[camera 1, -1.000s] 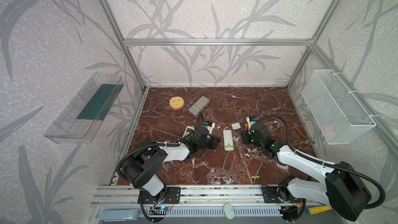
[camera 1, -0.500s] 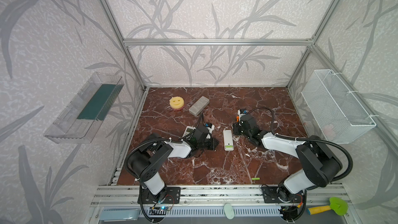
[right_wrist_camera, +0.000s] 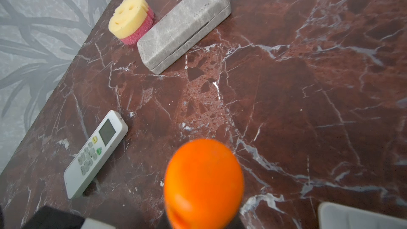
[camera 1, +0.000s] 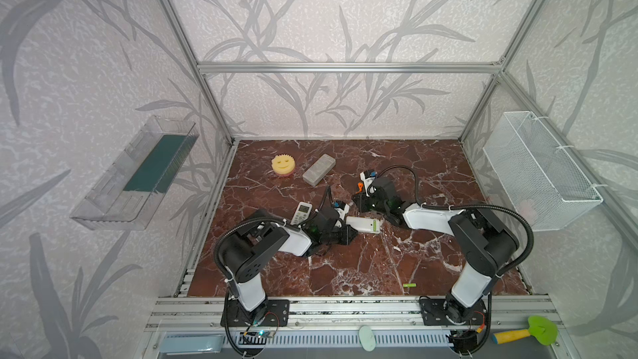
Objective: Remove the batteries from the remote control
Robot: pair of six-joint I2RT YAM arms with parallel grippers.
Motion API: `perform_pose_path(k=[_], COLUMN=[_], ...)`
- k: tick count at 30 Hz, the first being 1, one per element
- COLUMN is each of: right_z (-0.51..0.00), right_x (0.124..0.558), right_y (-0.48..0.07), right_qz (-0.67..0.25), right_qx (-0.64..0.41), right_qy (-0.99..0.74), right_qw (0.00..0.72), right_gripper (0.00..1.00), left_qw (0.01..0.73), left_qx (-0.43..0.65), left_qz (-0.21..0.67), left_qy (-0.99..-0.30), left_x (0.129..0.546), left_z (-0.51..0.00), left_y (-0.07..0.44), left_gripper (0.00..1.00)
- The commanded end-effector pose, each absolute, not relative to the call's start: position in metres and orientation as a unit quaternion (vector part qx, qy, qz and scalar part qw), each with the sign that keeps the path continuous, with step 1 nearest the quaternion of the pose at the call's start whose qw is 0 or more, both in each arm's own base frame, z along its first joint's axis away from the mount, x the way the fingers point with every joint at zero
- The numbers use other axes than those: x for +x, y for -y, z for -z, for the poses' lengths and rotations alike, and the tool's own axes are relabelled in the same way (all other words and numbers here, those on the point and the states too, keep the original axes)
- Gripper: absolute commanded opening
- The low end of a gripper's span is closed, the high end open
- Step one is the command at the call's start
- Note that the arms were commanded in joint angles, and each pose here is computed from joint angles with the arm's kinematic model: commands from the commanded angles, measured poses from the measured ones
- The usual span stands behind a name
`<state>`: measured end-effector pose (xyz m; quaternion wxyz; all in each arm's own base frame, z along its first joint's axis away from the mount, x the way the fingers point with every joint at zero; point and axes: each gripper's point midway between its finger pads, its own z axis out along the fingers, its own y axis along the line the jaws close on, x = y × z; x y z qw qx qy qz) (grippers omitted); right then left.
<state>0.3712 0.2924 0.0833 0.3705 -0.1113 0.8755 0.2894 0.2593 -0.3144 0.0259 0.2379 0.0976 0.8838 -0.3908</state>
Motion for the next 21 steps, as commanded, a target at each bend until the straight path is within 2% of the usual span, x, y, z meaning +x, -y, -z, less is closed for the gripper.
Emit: perform_pose_path(k=[1, 3, 10, 15, 21], right_z=[-0.103, -0.119, -0.163, -0.152, -0.128], right_x=[0.372, 0.372, 0.363, 0.346, 0.334], right_y=[-0.297, -0.289, -0.235, -0.194, -0.167], right_qz=[-0.296, -0.283, -0.21, -0.164, -0.156], right_qx=[-0.122, -0.116, -0.051, -0.002, 0.04], right_qy=[-0.867, -0.865, -0.862, -0.867, -0.875], right_qw=[0.383, 0.398, 0.459, 0.471, 0.457], right_gripper=[0.0, 0.0, 0.0, 0.0, 0.0], left_qw=[0.26, 0.265, 0.273, 0.246, 0.213], left_qx=[0.105, 0.107, 0.097, 0.092, 0.085], left_qz=[0.383, 0.372, 0.346, 0.33, 0.341], left_qy=[-0.88, -0.883, -0.892, -0.907, -0.912], left_x=[0.261, 0.263, 0.289, 0.299, 0.298], left_z=[-0.042, -0.047, -0.065, -0.057, -0.044], left_y=[0.307, 0.301, 0.284, 0.285, 0.292], left_gripper=[0.19, 0.21, 0.41, 0.44, 0.49])
